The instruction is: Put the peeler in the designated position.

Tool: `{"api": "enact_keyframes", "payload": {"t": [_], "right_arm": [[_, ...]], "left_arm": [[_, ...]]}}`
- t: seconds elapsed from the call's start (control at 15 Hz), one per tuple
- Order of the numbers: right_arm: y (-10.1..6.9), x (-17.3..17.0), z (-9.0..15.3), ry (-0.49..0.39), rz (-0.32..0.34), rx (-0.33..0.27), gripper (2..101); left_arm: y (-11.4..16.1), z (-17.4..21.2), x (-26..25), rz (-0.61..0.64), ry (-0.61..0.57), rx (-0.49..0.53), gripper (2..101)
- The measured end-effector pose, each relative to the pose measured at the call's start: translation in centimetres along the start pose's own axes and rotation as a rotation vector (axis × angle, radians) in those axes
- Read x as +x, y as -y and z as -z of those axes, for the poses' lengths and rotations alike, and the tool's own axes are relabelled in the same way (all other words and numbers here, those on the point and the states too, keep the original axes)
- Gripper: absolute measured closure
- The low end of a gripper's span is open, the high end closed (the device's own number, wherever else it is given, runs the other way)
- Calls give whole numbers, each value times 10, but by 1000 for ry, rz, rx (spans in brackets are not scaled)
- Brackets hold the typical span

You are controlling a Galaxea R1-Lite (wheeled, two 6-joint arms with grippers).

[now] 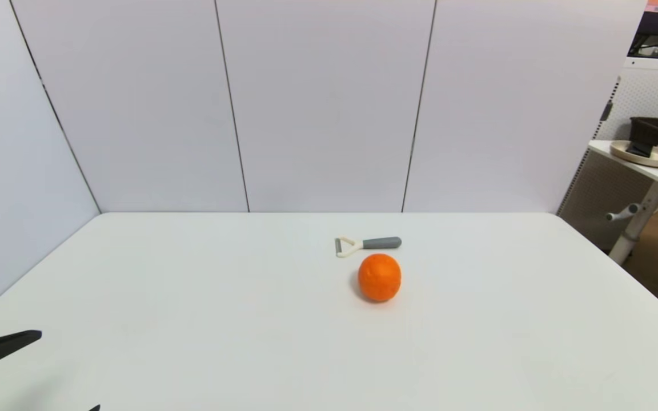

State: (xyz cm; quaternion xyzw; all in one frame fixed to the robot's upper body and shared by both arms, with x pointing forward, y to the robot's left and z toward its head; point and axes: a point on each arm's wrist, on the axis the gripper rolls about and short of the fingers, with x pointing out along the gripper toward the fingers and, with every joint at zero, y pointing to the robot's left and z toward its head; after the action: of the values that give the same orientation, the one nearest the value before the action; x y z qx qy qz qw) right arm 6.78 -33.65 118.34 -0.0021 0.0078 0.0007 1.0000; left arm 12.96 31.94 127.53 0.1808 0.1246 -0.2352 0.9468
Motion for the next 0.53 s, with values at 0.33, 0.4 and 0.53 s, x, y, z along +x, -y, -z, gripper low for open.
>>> {"api": "enact_keyframes", "payload": {"t": [0.33, 0.4, 0.53], "right_arm": [[0, 0, 0, 0, 0, 0, 43], [0, 0, 0, 0, 0, 0, 43], [0, 0, 0, 0, 0, 0, 43]], "left_arm": [[14, 31, -20, -158, 220, -47, 60], [16, 35, -22, -183, 245, -45, 60], [19, 42, -23, -215, 282, -48, 60]]}}
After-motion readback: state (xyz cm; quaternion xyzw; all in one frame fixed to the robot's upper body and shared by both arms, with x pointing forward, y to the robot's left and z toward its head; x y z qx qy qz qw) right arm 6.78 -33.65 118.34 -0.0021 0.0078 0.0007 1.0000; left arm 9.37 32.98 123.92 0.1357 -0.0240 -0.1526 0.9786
